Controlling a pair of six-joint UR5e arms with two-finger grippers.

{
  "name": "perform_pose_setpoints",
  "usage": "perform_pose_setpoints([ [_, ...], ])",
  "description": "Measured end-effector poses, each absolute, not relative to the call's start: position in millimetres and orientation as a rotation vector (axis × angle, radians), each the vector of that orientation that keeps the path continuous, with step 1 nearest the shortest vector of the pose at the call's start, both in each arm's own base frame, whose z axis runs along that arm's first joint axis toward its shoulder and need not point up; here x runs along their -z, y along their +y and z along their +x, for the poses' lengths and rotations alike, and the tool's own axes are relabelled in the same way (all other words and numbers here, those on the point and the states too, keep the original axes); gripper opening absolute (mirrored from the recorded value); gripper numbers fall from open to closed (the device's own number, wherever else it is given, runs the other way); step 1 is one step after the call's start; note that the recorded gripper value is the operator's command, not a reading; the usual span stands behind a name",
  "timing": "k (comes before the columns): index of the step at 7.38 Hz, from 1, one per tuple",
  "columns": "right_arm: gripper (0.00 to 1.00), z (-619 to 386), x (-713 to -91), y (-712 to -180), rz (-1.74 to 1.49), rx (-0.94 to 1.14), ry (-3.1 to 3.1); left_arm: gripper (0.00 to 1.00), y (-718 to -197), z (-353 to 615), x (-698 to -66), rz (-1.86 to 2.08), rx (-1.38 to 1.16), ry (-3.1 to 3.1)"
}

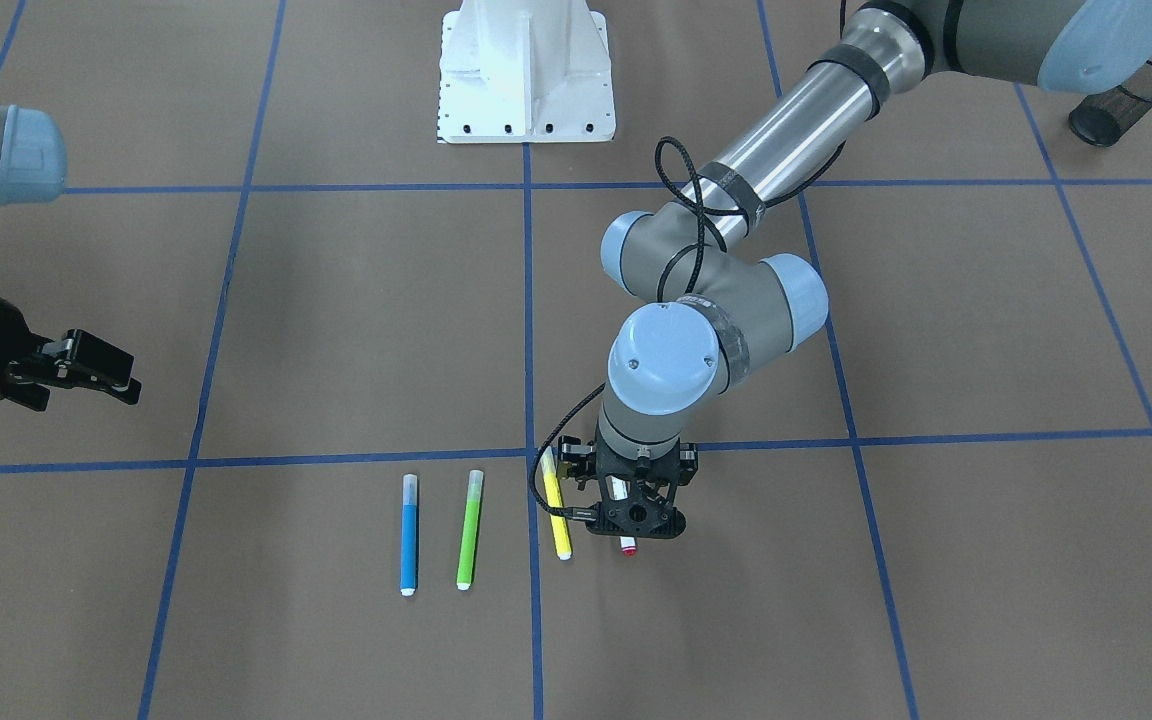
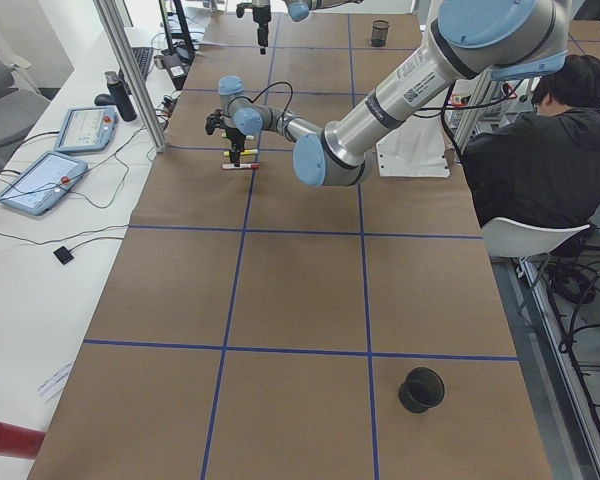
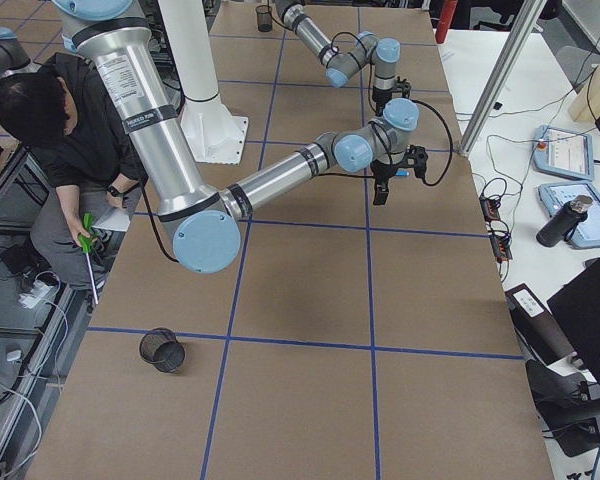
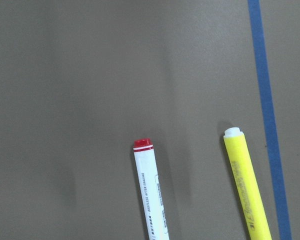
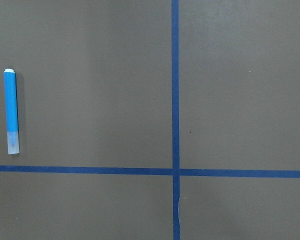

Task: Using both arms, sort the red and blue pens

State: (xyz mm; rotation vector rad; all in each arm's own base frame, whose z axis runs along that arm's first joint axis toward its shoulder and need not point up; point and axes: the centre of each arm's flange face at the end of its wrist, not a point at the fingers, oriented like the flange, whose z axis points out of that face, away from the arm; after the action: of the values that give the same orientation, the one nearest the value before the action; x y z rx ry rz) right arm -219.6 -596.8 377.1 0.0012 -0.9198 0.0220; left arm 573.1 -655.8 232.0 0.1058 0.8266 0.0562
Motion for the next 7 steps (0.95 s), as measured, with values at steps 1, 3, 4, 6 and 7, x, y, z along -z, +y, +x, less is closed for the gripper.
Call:
perform_pose_setpoints([
  [1, 1.0, -220, -377, -597, 0.0, -0.022, -0.92, 0.71, -652, 578, -233, 0.099, -0.05, 0.826],
  [3, 1.0, -221, -379, -597, -0.002, -0.022, -0.918, 0.68, -645, 587, -236, 0.083, -0.04, 0.823],
  [4, 1.0, -221, -381, -598, -0.005, -0.022, -0.917, 0.65, -643, 590, -236, 0.077, -0.036, 0.823],
  [6, 1.0, -222, -384, -599, -0.009, -0.023, -0.916, 0.63, -639, 594, -239, 0.067, -0.031, 0.821],
  [7, 1.0, -222, -384, -600, -0.01, -0.023, -0.915, 0.62, -639, 594, -241, 0.064, -0.029, 0.818],
])
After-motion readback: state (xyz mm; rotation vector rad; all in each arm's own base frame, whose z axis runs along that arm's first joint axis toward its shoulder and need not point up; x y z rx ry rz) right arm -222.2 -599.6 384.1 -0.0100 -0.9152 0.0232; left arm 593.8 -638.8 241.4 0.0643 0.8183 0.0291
